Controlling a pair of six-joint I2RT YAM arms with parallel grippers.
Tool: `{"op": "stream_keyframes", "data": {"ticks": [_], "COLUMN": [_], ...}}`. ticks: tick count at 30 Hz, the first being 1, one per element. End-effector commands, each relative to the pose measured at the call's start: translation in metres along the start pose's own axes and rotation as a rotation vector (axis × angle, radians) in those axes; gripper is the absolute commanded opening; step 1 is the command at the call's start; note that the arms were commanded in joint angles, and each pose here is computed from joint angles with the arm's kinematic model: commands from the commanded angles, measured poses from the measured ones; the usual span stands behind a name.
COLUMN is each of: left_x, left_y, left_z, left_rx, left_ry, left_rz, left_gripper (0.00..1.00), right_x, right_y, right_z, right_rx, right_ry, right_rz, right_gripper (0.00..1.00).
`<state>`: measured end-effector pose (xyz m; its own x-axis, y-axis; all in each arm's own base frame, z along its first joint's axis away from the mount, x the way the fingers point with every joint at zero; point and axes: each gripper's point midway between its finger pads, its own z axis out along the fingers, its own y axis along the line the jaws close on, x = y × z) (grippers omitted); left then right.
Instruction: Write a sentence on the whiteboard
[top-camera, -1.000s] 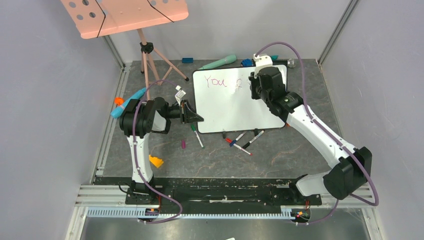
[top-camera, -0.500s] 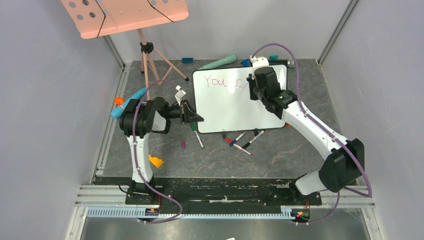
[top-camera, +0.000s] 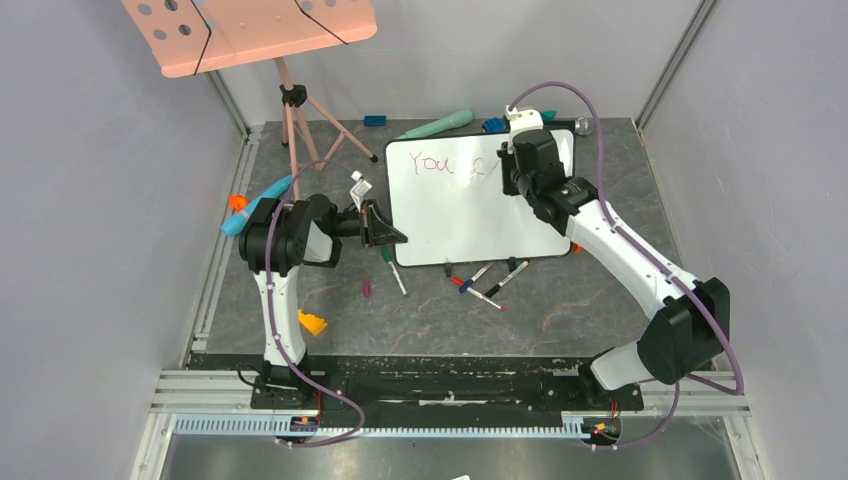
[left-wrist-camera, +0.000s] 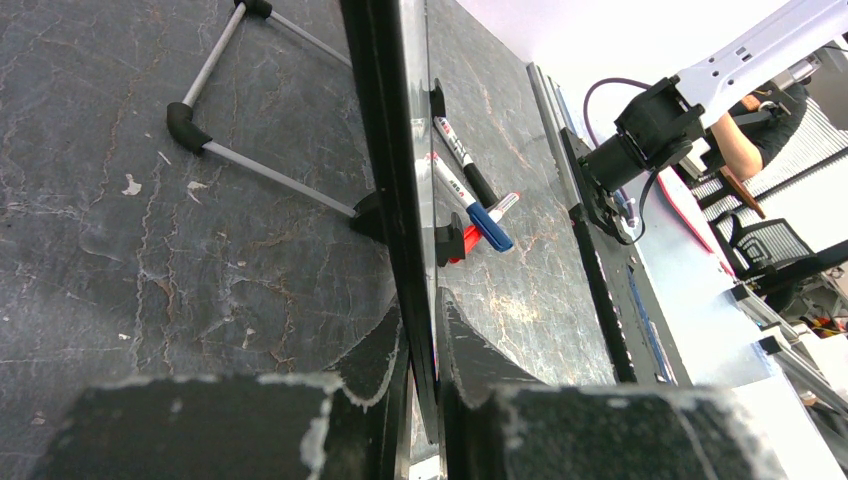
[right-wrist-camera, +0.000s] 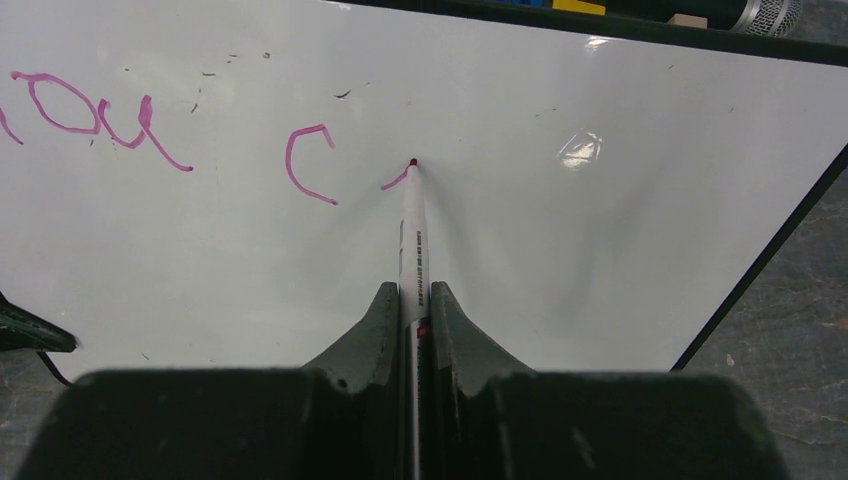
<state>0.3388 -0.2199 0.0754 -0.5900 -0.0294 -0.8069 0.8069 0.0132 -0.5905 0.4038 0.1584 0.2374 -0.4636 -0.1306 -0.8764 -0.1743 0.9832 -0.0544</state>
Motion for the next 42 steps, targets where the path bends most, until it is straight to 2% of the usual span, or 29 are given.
{"op": "stream_keyframes", "data": {"ticks": [1,25,42], "left_x": [-0.004,-0.004,-0.003], "left_y": [-0.001,-0.001,-0.001], "left_z": [0.002,0.001,0.001], "left_rx": [0.033,0.034,0.035], "left_ry": [0.010,0.012,0.012], "left_rz": [0.166,0.166,0.164], "left_gripper": [0.02,0.02,0.02], "right_x": [-0.031,-0.014,0.006], "right_y": [-0.005,0.018,0.006], "right_z": [-0.002,0.010,-0.003], "right_rx": [0.023,-0.097,-0.066], "right_ry": [-0.080,-0.025,0.019], "right_rz": [0.034,0.001,-0.024], "right_gripper": [0.00,0.00,0.00]}}
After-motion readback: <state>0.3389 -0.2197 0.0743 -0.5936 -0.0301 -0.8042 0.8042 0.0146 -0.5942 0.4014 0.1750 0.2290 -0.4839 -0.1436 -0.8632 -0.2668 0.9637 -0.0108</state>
